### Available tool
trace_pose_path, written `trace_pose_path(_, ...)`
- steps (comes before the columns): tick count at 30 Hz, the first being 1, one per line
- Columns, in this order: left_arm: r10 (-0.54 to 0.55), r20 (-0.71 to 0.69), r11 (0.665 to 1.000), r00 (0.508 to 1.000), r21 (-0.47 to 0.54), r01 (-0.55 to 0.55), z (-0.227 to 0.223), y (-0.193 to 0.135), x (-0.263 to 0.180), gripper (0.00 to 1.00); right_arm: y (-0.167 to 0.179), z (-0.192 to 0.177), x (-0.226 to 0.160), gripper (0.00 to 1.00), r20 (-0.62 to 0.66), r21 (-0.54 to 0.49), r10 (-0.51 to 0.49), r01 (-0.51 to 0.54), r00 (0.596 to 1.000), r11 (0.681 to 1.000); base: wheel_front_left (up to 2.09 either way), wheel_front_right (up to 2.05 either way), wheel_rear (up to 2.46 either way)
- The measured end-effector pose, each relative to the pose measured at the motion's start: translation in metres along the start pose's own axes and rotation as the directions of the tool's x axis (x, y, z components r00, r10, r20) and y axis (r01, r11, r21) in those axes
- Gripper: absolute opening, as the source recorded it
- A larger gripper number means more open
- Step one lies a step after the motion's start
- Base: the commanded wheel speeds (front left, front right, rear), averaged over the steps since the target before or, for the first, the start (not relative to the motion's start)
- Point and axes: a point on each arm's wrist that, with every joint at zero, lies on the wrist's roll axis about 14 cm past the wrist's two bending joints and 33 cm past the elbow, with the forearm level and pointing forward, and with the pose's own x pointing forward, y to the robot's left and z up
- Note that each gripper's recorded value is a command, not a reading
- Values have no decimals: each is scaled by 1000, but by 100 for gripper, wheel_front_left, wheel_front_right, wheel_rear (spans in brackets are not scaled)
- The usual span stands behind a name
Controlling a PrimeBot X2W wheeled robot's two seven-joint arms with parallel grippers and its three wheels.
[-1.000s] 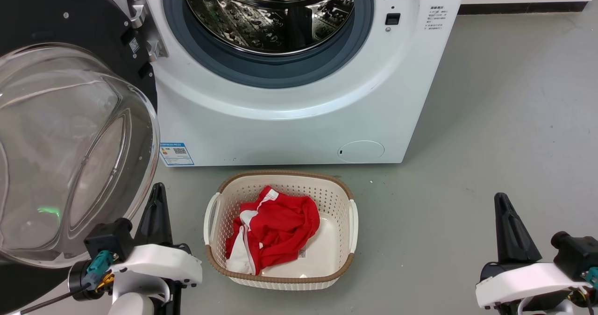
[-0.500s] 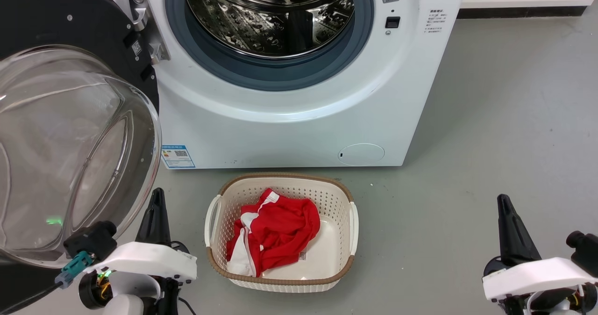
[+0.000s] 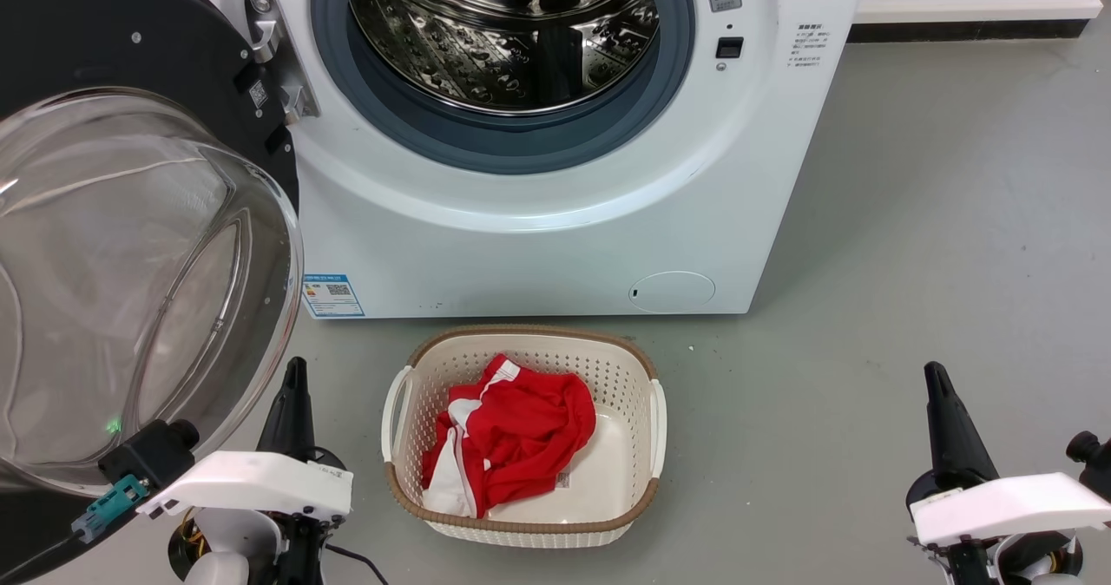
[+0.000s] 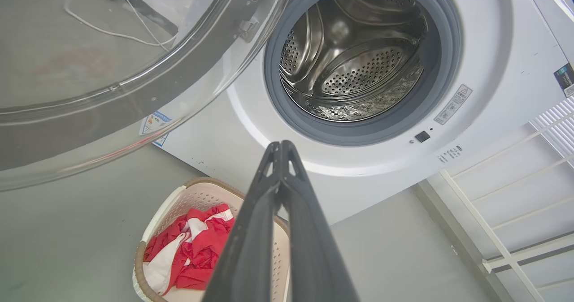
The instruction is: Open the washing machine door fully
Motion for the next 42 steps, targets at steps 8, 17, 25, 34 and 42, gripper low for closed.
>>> trace_pose_path(8,3,-17,994,1000,-114,-5,-2,1,-1,0,0,1,2,0,-4,110,-6,6,1000,994,0,0,0)
trace_pose_path(17,2,-26,973,1000,-229,-8,-2,2,-3,0,-1,1,3,0,-12,222,-12,14,1000,975,0,0,0)
trace_pose_path(25,-8,-33,948,999,-319,-3,-1,1,-4,0,-1,0,4,0,-18,313,-14,19,1000,950,0,0,0)
trace_pose_path(34,-17,-37,912,999,-411,0,0,1,-5,0,-1,1,5,0,-21,403,-13,20,1000,915,0,0,0)
trace_pose_path(42,-27,-36,875,999,-483,6,1,0,-7,0,-1,2,5,0,-24,475,-12,22,1000,879,0,0,0)
